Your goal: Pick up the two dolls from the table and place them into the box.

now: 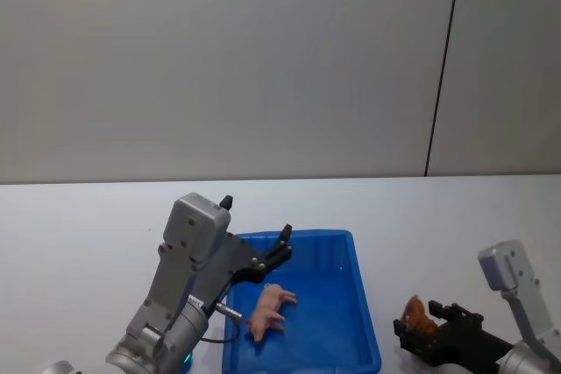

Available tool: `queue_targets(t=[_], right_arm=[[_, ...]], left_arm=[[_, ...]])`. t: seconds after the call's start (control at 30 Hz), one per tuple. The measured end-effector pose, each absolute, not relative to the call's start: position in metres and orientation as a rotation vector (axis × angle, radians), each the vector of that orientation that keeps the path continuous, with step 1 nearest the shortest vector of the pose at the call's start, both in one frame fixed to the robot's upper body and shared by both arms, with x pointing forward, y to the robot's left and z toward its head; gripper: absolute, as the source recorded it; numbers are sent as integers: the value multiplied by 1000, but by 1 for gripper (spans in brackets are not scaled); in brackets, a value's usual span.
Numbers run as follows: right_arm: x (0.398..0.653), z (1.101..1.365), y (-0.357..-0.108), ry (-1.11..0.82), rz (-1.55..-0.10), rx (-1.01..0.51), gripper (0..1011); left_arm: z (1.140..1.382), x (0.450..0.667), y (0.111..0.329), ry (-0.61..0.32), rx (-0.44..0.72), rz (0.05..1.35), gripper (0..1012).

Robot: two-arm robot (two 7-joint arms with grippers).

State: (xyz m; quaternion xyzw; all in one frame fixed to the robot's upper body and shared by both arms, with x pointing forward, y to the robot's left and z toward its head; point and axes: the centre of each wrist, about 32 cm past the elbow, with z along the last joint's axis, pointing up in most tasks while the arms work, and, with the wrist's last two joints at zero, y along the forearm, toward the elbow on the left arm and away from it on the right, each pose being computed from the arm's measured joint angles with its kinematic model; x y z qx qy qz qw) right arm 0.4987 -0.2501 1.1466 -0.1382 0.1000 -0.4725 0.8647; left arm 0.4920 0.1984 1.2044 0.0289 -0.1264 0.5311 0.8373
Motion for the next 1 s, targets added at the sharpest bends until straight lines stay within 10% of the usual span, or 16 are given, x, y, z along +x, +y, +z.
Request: queue_targets(t=[0.17, 1.0], right_arm=[[500, 1145, -250, 218, -985, -286, 643], [501, 1170, -243, 35, -980, -192, 639]], left_arm=[[1204, 492, 198, -268, 61, 1124, 1001], [1204, 492, 198, -268, 61, 1124, 1001]])
